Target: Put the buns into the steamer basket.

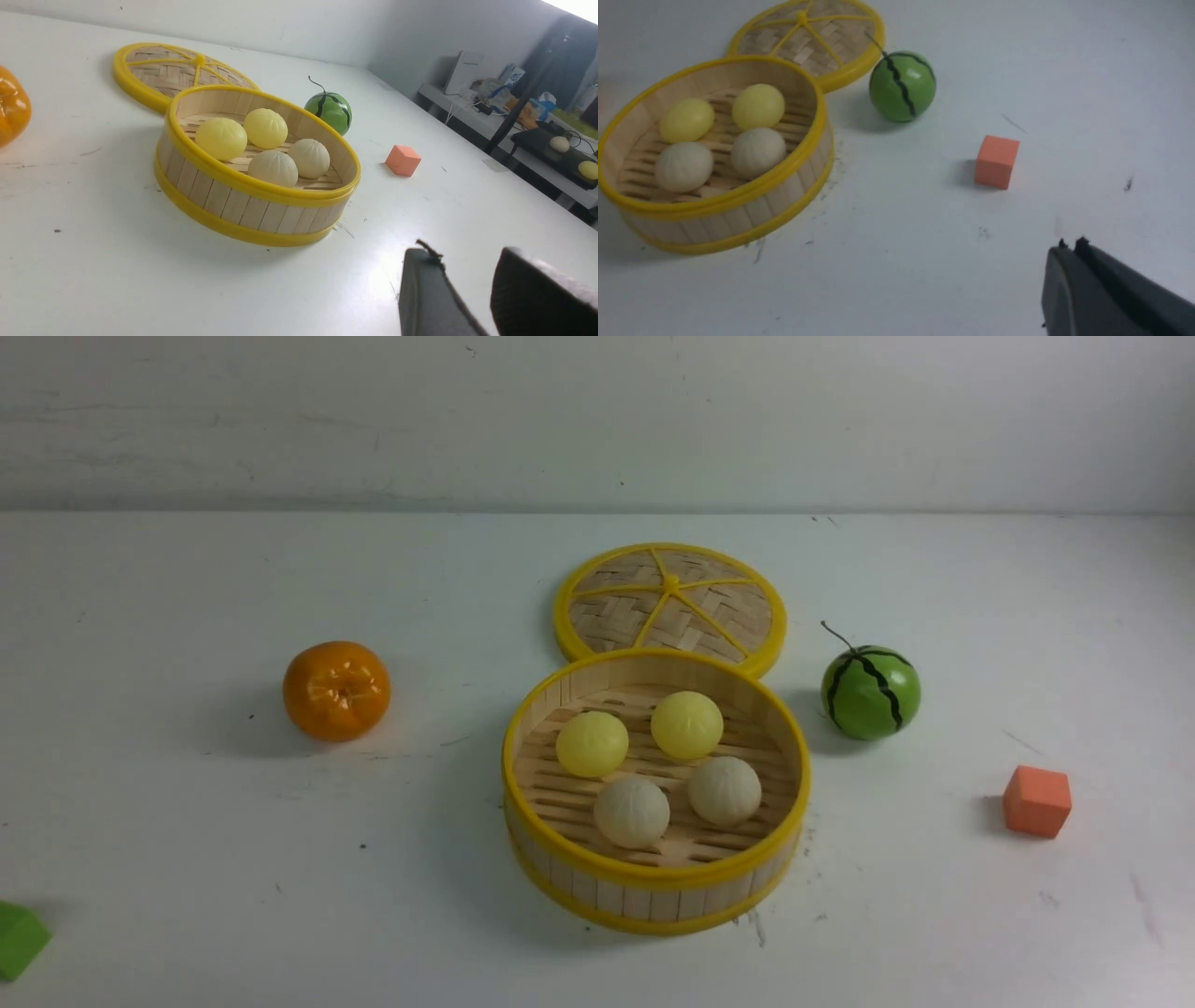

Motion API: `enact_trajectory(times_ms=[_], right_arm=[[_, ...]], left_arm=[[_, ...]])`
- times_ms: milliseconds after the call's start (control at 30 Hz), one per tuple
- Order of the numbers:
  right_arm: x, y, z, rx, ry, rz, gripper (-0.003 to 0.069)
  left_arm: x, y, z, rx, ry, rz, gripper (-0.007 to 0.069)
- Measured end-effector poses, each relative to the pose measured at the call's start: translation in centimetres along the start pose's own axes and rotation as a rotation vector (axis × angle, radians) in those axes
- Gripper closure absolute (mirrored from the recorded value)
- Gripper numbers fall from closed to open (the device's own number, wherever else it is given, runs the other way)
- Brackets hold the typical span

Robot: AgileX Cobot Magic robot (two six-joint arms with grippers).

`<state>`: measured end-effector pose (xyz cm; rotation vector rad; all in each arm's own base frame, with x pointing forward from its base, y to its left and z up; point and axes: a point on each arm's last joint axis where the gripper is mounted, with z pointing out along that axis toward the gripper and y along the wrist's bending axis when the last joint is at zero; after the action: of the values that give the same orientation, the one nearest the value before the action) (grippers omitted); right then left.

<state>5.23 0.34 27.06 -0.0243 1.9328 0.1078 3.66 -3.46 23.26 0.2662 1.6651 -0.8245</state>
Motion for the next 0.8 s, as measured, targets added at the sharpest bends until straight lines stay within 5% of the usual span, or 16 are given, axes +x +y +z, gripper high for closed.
enact_trajectory(times_ms=[233, 800], right_arm=[[9.1, -1.0, 3.4, 0.068, -0.043, 0.035, 0.0673], [9.1, -1.0, 3.4, 0.064, -0.057, 0.069, 0.0669]], left_arm=[[0.0, 0.0, 0.0, 0.0, 0.0, 0.0, 0.0414], [0.0, 0.0, 0.0, 0.0, -0.001, 0.0, 0.0407]])
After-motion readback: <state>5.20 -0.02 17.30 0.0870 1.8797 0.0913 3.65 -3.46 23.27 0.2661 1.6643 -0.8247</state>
